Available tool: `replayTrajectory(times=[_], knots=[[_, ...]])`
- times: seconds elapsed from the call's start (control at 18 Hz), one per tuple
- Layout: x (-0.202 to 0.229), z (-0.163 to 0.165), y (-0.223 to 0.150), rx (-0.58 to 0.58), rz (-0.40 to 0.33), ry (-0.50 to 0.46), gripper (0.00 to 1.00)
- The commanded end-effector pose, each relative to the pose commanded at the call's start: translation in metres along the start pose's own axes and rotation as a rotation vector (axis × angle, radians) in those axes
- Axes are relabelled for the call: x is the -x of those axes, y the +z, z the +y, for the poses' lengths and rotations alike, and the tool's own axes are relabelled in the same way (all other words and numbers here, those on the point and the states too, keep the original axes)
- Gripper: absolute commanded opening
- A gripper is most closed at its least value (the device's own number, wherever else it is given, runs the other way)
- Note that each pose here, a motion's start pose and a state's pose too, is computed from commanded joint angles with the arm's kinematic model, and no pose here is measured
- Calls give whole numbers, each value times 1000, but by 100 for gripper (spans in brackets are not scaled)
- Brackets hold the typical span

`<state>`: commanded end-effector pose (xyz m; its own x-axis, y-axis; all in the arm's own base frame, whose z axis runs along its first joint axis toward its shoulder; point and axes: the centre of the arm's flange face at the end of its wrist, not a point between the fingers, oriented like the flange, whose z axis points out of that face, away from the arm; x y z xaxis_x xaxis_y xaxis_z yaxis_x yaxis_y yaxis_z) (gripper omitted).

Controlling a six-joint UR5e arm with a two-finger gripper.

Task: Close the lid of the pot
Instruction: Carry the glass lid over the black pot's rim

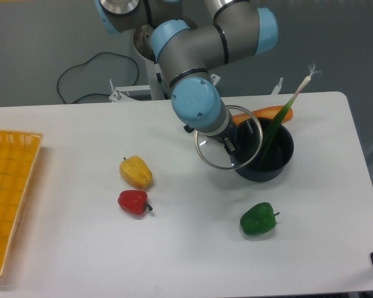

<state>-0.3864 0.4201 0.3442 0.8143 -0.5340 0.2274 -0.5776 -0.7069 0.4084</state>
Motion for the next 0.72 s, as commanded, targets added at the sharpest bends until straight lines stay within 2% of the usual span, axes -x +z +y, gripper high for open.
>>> replayTrajectory(times=[0.17,0.28,0.56,0.72], knots=[[1,38,15,-23,9,55,47],[4,51,23,-29,-5,50,47],[10,70,31,-33,-23,31,47],[17,81,39,-34,-32,55,47]])
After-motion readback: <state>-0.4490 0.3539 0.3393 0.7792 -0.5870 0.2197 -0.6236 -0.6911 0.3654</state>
